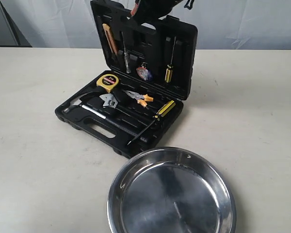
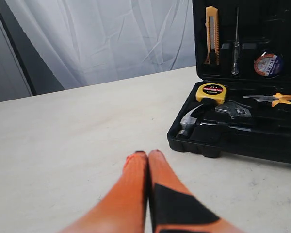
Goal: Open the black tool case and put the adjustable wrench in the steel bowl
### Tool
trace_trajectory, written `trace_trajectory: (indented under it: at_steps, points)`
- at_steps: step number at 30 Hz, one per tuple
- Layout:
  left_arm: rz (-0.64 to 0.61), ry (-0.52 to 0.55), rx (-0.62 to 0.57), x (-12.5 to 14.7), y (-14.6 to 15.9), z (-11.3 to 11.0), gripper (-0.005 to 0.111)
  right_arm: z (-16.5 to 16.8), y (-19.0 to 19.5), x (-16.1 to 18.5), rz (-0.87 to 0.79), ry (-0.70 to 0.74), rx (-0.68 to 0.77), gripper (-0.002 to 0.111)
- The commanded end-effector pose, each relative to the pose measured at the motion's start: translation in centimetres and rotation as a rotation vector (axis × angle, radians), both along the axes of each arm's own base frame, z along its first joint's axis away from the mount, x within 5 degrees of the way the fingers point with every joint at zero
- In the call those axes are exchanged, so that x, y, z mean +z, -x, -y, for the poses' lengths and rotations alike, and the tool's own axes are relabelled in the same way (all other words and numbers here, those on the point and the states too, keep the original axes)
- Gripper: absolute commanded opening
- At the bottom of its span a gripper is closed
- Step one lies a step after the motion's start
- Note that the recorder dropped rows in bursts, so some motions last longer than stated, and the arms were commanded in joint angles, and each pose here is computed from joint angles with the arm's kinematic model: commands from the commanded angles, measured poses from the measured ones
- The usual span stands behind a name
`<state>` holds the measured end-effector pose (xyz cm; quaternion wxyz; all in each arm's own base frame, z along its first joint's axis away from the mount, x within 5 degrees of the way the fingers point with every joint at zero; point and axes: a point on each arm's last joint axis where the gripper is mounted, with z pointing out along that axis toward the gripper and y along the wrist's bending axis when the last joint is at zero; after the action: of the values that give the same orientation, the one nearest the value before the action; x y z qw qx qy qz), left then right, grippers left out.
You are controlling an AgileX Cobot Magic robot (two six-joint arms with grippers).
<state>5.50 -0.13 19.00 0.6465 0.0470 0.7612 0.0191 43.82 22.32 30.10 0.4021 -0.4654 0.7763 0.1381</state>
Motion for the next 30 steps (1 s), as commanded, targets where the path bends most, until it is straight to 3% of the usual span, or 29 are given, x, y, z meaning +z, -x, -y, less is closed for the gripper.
trace_trajectory:
  at_steps: [1, 10, 14, 16, 17, 19, 22, 24, 26, 28, 30]
  points:
    - [0.013, 0.005, 0.002, 0.2, 0.0, 0.0, 0.000, 2.5, -1.0, 2.0, 0.056, -0.074, -0.074, -0.001]
    - [0.013, 0.005, 0.002, 0.2, 0.0, 0.0, 0.000, 4.5, -3.5, -1.9, 0.016, -0.016, -0.130, 0.003]
    - [0.013, 0.005, 0.002, 0.2, 0.0, 0.0, 0.000, 4.8, -4.2, -2.9, 0.022, -0.001, -0.156, 0.021]
    - [0.013, 0.005, 0.002, 0.2, 0.0, 0.0, 0.000, 5.0, -4.4, -3.0, 0.030, -0.008, -0.171, 0.033]
    - [0.013, 0.005, 0.002, 0.2, 0.0, 0.0, 0.000, 5.2, -4.5, -2.9, 0.054, 0.011, -0.178, 0.045]
    - [0.013, 0.005, 0.002, 0.2, 0.0, 0.0, 0.000, 5.3, -4.5, -2.7, 0.061, 0.010, -0.188, 0.055]
    - [0.013, 0.005, 0.002, 0.2, 0.0, 0.0, 0.000, 5.6, -4.5, -1.8, 0.075, -0.002, -0.234, 0.049]
    - [0.013, 0.005, 0.002, 0.2, 0.0, 0.0, 0.000, 6.0, -4.4, -1.0, 0.112, 0.013, -0.267, 0.033]
    - [0.013, 0.005, 0.002, 0.2, 0.0, 0.0, 0.000, 6.6, -4.5, -0.1, 0.170, 0.062, -0.303, 0.010]
    - [0.013, 0.005, 0.002, 0.2, 0.0, 0.0, 0.000, 7.2, -4.6, 0.1, 0.184, 0.100, -0.339, 0.003]
    - [0.013, 0.005, 0.002, 0.2, 0.0, 0.0, 0.000, 7.9, -4.8, 0.1, 0.176, 0.102, -0.376, 0.003]
